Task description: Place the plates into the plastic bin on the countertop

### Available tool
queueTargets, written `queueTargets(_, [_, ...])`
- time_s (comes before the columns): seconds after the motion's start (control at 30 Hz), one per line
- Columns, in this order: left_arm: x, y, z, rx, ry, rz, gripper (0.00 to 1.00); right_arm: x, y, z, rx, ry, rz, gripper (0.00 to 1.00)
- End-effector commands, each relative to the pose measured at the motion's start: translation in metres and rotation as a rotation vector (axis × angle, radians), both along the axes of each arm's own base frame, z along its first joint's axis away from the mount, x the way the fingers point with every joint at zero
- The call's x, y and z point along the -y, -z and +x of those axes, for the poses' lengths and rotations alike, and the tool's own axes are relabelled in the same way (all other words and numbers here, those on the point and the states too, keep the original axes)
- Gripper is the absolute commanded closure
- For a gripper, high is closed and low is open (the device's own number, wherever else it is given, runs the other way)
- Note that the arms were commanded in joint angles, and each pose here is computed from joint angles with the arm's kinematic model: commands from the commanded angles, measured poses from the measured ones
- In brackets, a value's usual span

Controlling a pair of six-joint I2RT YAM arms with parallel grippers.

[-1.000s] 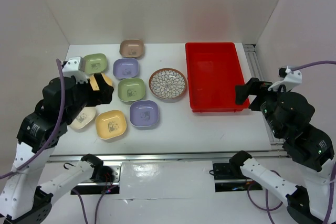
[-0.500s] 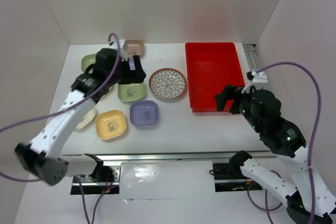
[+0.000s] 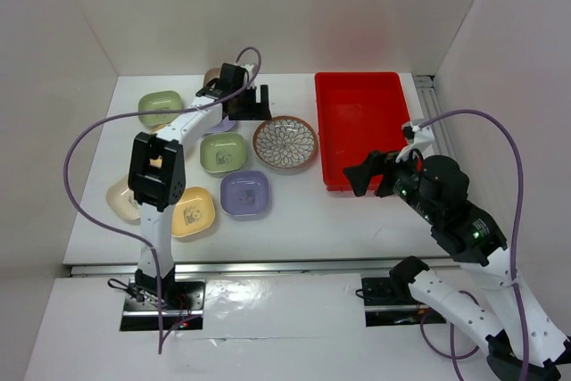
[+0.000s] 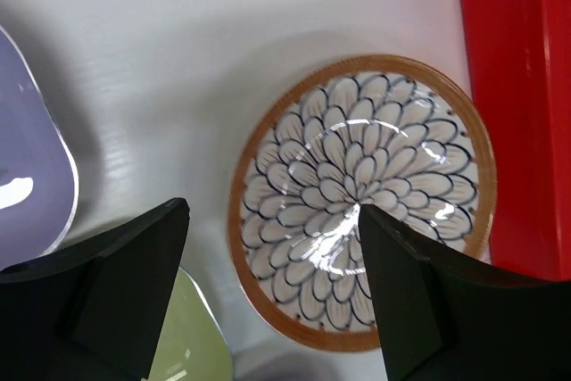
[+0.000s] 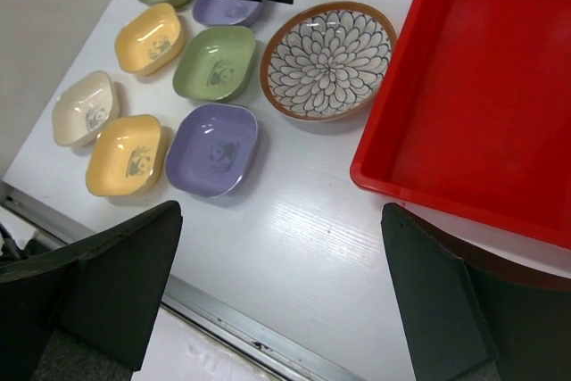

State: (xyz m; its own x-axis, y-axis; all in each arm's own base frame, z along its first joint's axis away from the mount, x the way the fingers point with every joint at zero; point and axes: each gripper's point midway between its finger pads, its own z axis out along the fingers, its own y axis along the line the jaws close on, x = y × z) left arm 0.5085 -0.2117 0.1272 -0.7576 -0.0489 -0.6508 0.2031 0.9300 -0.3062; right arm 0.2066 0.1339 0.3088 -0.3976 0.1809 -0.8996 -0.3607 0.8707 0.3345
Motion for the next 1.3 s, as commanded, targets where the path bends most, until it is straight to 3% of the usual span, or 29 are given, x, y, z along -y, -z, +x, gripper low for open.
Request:
queueTargets(0.0, [-0.004, -0.010, 0.030, 0.075, 0.048, -0.063, 0.11, -0.004, -0.022, 0.001, 0.075, -0.023, 0.050, 0.00])
queueTargets(0.13, [-0.002, 0.025, 0.041, 0.002, 0.064, -0.095, 0.19, -0.006, -0.028, 0.002, 0.095, -0.032, 0.064, 0.00])
queueTargets(0.47, [0.013, 0.077, 0.017, -0.092, 0.137, -0.146, 0.31, -0.016, -0.023, 0.011, 0.080, -0.048, 0.070, 0.00])
queueTargets(0.7, [0.014, 0.103, 0.020, -0.136, 0.127, -0.144, 0.60, -0.020, -0.021, 0.013, 0.073, -0.054, 0.079, 0.00])
queueTargets(0.73, [0.015, 0.105, 0.023, -0.134, 0.128, -0.144, 0.77, -0.020, -0.021, 0.013, 0.073, -0.054, 0.079, 0.00])
queueTargets(0.8, [0.016, 0.105, 0.026, -0.148, 0.117, -0.150, 0.82, -0.018, -0.021, 0.014, 0.074, -0.045, 0.077, 0.00])
queueTargets(0.83, [0.017, 0.110, 0.027, -0.152, 0.117, -0.149, 0.92, -0.018, -0.019, 0.014, 0.066, -0.045, 0.072, 0.00])
queueTargets(0.9, [0.017, 0.101, 0.032, -0.142, 0.103, -0.148, 0.98, -0.018, -0.019, 0.014, 0.066, -0.045, 0.072, 0.00])
queueTargets(1.0, [0.010, 0.102, 0.036, -0.155, 0.076, -0.144, 1.00, -0.018, -0.019, 0.014, 0.066, -0.045, 0.072, 0.00])
queueTargets(1.27, [-0.025, 0.044, 0.046, -0.090, -0.012, -0.068, 1.00, -0.022, -0.006, 0.021, 0.050, -0.047, 0.053, 0.00])
